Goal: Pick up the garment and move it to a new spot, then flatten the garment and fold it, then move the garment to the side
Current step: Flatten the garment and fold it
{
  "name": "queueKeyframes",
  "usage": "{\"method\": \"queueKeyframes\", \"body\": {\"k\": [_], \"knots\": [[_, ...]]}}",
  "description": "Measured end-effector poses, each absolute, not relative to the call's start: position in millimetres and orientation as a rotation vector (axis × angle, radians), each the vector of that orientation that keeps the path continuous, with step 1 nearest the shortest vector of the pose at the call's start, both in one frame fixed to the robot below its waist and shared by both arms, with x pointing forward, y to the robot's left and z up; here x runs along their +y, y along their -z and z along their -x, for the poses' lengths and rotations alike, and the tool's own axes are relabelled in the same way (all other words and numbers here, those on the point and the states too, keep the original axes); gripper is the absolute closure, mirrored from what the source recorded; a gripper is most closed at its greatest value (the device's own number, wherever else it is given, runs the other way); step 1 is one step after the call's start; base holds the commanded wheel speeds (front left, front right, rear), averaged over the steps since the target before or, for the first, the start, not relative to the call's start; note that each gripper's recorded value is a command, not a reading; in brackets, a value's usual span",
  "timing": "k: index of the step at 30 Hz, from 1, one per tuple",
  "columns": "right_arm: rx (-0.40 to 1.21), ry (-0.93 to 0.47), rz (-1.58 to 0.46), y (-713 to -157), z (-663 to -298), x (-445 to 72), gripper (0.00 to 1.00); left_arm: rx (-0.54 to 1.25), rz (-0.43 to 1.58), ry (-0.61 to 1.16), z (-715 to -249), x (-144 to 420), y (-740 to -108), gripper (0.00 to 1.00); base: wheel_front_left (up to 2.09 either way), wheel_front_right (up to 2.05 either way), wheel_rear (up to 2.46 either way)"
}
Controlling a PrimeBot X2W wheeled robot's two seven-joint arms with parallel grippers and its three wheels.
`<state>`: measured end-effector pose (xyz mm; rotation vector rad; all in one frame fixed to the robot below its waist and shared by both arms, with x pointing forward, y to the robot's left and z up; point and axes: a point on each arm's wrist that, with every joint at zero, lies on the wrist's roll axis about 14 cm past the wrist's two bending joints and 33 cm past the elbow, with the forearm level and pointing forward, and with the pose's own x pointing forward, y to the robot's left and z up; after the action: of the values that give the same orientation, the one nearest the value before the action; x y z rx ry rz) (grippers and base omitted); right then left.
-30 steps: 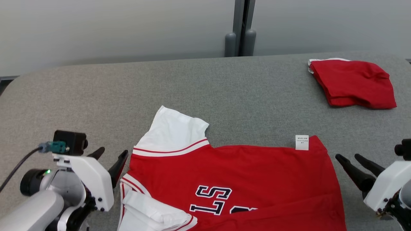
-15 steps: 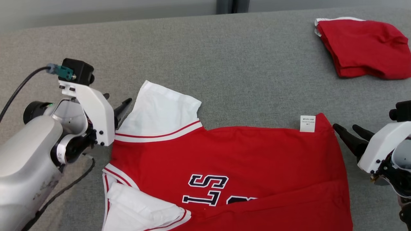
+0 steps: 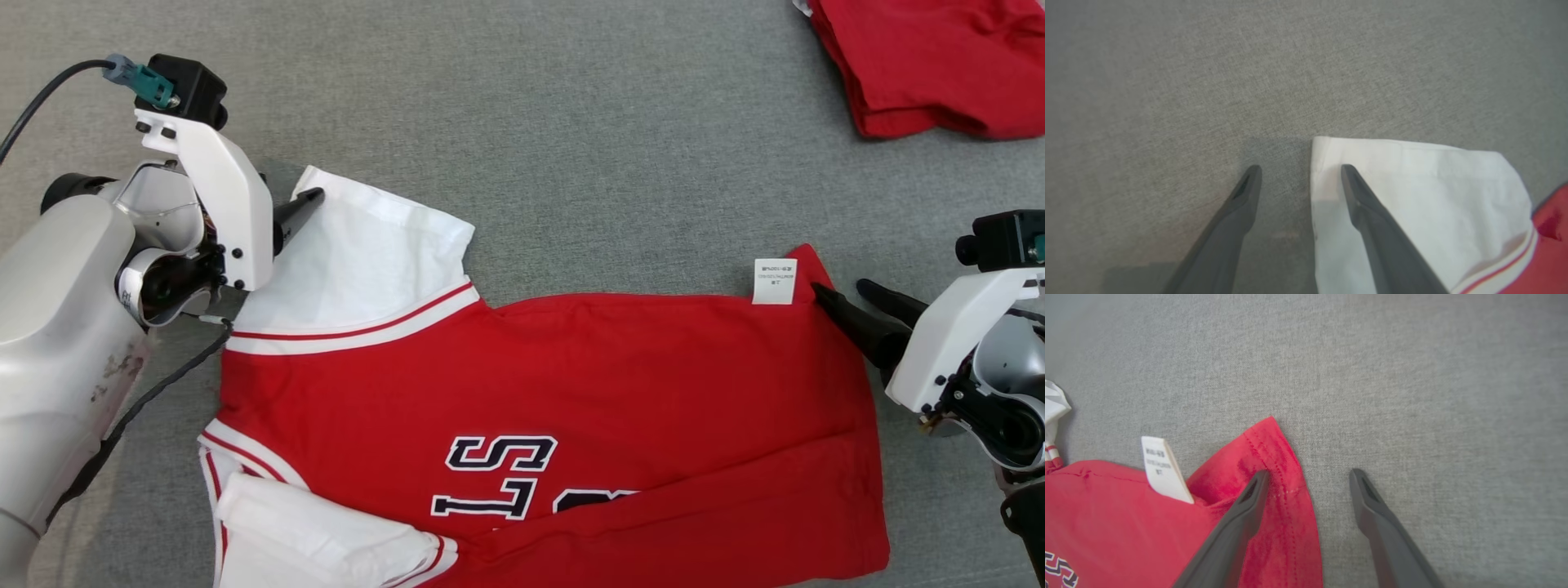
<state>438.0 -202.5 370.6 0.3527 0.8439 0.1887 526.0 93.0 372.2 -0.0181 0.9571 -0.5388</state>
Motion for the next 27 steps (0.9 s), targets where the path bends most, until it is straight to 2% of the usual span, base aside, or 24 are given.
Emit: {"method": "queueKeyframes", "body": {"k": [9,10,11,12,13,14,15,17,18,27], "knots": [[0.872,-0.243,-0.367,-374,-427,-192,0.00,0.995,0.059,0.588,-526,73,-366,0.00,0.00,0.00,0.00],[0.873,-0.253,-0.367,-375,-425,-189,0.19,1.000,0.062,0.589,-525,72,-366,0.00,0.00,0.00,0.00],[0.871,-0.260,-0.367,-377,-424,-188,0.49,1.000,0.060,0.593,-524,71,-367,0.00,0.00,0.00,0.00],[0.870,-0.264,-0.365,-377,-424,-187,0.58,1.001,0.057,0.595,-523,70,-367,0.00,0.00,0.00,0.00],[0.866,-0.272,-0.360,-379,-423,-185,0.71,1.005,0.053,0.597,-521,70,-367,0.57,0.00,0.00,0.00],[0.863,-0.274,-0.360,-379,-423,-184,0.81,1.009,0.053,0.598,-520,70,-368,0.83,0.00,0.00,0.00],[0.863,-0.276,-0.359,-380,-422,-183,0.89,1.010,0.054,0.599,-520,70,-368,1.00,0.00,0.00,0.00],[0.850,-0.276,-0.358,-381,-423,-183,0.99,1.010,0.053,0.605,-518,68,-369,1.00,0.00,0.00,0.00],[0.843,-0.276,-0.358,-382,-424,-183,1.00,1.011,0.058,0.606,-518,68,-370,1.00,0.00,0.00,0.00],[0.766,-0.265,-0.356,-396,-429,-186,1.00,0.971,0.071,0.616,-517,65,-385,1.00,0.00,0.00,0.00]]}}
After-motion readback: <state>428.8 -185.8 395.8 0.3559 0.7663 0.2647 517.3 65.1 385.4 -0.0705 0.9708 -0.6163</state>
